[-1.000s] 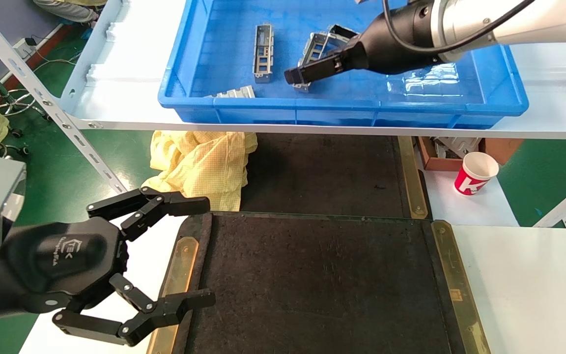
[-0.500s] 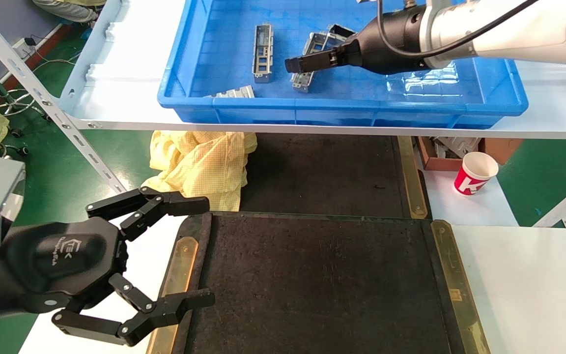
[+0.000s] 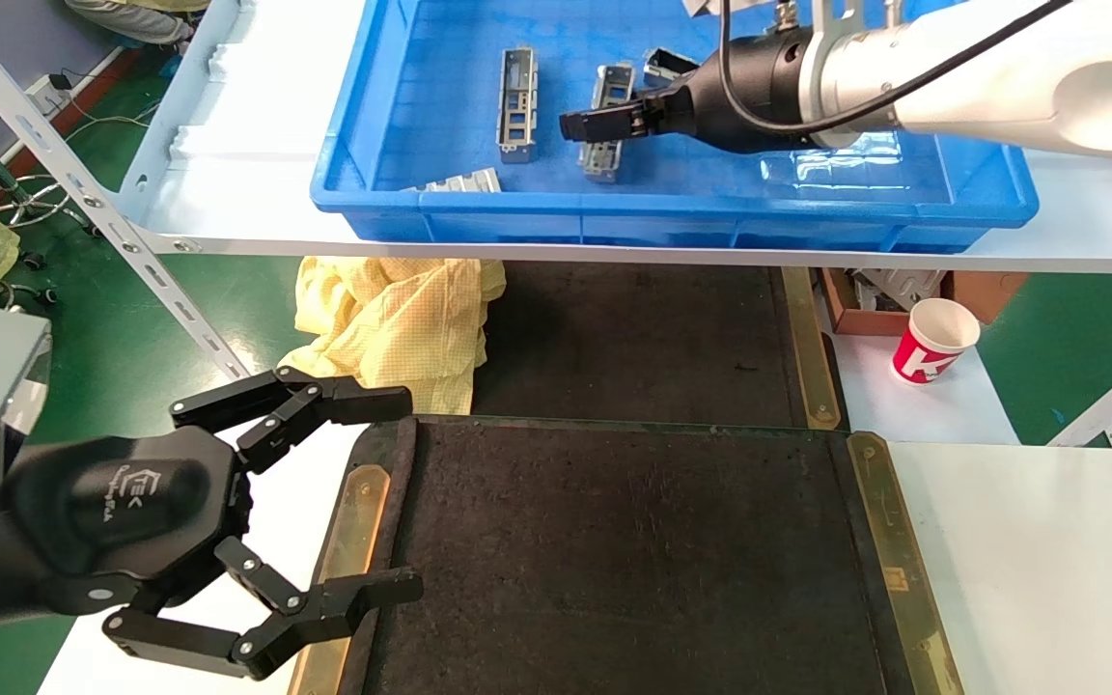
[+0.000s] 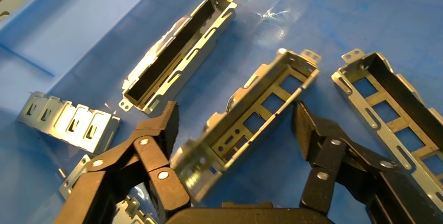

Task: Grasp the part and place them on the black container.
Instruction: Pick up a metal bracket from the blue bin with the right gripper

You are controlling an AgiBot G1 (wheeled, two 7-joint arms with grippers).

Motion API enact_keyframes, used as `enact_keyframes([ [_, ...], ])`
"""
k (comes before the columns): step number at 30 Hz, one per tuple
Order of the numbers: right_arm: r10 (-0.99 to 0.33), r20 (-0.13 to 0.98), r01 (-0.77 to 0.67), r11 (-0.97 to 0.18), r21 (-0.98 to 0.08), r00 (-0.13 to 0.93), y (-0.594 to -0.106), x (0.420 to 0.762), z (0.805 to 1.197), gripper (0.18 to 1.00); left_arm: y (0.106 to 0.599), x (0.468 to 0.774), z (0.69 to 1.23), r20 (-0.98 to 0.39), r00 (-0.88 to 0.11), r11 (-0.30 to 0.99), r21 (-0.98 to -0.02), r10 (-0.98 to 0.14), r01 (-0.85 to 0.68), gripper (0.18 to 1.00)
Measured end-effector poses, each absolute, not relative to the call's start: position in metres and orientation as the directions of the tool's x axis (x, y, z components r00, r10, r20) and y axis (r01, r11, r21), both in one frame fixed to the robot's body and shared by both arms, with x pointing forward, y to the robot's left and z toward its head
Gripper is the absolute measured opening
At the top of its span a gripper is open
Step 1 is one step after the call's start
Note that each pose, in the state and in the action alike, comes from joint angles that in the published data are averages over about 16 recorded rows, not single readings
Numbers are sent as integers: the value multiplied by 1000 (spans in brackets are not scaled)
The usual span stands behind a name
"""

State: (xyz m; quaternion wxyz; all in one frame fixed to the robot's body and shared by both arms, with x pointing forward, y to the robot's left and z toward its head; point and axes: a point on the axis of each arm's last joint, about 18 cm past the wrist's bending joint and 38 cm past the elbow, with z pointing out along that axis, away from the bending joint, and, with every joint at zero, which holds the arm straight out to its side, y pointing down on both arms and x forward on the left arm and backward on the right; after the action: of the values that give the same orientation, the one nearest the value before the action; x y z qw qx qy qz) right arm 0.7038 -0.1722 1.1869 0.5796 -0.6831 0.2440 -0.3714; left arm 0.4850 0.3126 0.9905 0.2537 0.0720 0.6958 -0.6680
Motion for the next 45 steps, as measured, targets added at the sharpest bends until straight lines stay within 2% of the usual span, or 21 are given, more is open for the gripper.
enact_keyframes([
  [5,-763,233,105,-213,-971,604,-170,705,1185,774,313,485,991,-449,-861,97,-893,-239,439,1001],
  [15,-756,245,116,-221,-968,607,-169,705,1185,533,313,485,991,-449,-861,97,-893,-239,439,1001],
  [21,-745,262,134,-228,-964,614,-172,700,1191,422,313,485,991,-449,-861,97,-893,-239,439,1001],
  [27,-725,292,166,-242,-956,624,-179,690,1203,365,313,485,991,-449,-861,97,-893,-239,439,1001],
  [36,-658,380,241,-295,-925,651,-197,666,1220,357,313,485,991,-449,-861,97,-893,-239,439,1001],
  [45,-513,494,321,-391,-862,702,-230,623,1224,357,313,485,991,-449,-861,97,-893,-239,439,1001],
])
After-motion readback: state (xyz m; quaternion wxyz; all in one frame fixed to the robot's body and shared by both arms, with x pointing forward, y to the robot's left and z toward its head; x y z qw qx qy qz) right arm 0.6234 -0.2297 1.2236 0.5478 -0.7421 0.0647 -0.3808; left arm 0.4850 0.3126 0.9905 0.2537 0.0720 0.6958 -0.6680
